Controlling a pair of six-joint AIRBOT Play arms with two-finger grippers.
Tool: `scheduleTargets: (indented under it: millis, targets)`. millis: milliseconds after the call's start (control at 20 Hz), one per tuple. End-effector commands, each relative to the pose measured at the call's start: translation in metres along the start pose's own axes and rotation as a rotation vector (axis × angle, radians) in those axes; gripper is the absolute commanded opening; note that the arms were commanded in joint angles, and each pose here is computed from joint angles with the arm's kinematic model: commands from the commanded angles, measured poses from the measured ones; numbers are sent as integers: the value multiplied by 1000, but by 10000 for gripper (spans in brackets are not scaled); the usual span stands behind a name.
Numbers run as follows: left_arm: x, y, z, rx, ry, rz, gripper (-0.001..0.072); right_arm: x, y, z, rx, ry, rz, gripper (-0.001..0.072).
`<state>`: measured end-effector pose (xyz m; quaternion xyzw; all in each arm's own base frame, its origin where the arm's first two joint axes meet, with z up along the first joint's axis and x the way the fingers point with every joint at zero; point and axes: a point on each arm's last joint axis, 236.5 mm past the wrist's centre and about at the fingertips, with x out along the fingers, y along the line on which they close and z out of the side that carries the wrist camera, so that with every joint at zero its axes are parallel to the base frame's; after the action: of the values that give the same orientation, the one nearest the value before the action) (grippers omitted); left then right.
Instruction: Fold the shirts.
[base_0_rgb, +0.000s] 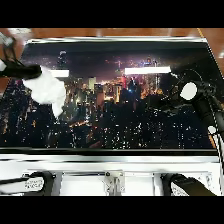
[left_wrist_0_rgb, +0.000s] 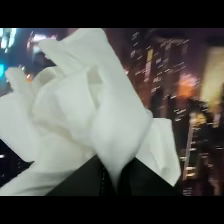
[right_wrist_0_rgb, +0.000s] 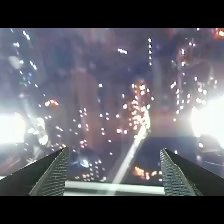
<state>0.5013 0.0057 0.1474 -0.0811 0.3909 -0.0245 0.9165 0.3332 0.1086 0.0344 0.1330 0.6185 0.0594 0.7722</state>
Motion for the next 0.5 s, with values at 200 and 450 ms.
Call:
scheduleTargets:
  millis: [200,450]
  targets:
    - [-238,-168,26,89,-387,-382,49,-26,4,-11,-185,-19,10,555]
    - [-237,-236,-18,134,-264,-544,49,-67,7,-27,-267,-80,12,672]
